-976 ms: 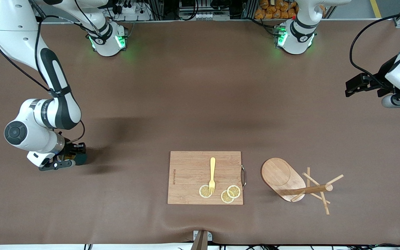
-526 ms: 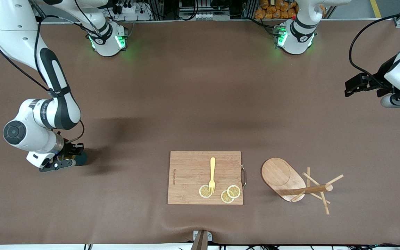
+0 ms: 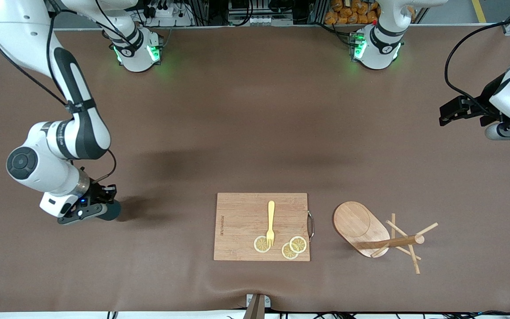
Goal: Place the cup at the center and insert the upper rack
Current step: 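Lift the mug and carry it toward the table center with the right gripper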
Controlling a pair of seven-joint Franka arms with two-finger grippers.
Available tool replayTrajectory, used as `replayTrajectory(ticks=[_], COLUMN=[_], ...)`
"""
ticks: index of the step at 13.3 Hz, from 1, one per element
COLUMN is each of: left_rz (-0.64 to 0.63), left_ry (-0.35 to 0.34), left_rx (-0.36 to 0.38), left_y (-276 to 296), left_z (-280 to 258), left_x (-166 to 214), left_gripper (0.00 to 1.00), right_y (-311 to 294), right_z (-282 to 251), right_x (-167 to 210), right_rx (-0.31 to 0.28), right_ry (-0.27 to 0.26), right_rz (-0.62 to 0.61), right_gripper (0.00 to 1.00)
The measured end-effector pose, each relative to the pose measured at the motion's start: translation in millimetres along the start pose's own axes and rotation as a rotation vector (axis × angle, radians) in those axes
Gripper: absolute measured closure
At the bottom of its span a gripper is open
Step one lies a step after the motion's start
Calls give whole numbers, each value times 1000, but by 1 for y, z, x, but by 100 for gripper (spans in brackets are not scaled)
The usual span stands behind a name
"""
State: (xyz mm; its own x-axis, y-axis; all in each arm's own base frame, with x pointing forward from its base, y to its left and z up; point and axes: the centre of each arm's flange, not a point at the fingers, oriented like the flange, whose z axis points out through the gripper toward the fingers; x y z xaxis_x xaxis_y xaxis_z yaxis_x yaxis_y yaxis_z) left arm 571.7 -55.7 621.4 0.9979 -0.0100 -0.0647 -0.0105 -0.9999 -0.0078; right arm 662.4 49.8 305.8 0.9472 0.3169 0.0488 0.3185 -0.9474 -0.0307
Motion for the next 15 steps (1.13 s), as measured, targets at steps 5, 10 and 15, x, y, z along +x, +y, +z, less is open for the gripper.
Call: replayTrajectory(ticks=[5, 10, 15], left_rz=[-1, -1, 0], left_ry=[1, 2, 1], left_rx=[0, 0, 0], left_y=[0, 0, 0], left_z=[0, 0, 0], left_x=[0, 0, 1], left_gripper=[0, 0, 0], right_y=[-113, -271, -424], right_z=[-21, -24, -24], right_x=[10, 0, -45], right_rx=[52, 46, 30], right_ry=[-57, -99, -116], right_rz=[51, 93, 122], right_gripper=[96, 96, 96])
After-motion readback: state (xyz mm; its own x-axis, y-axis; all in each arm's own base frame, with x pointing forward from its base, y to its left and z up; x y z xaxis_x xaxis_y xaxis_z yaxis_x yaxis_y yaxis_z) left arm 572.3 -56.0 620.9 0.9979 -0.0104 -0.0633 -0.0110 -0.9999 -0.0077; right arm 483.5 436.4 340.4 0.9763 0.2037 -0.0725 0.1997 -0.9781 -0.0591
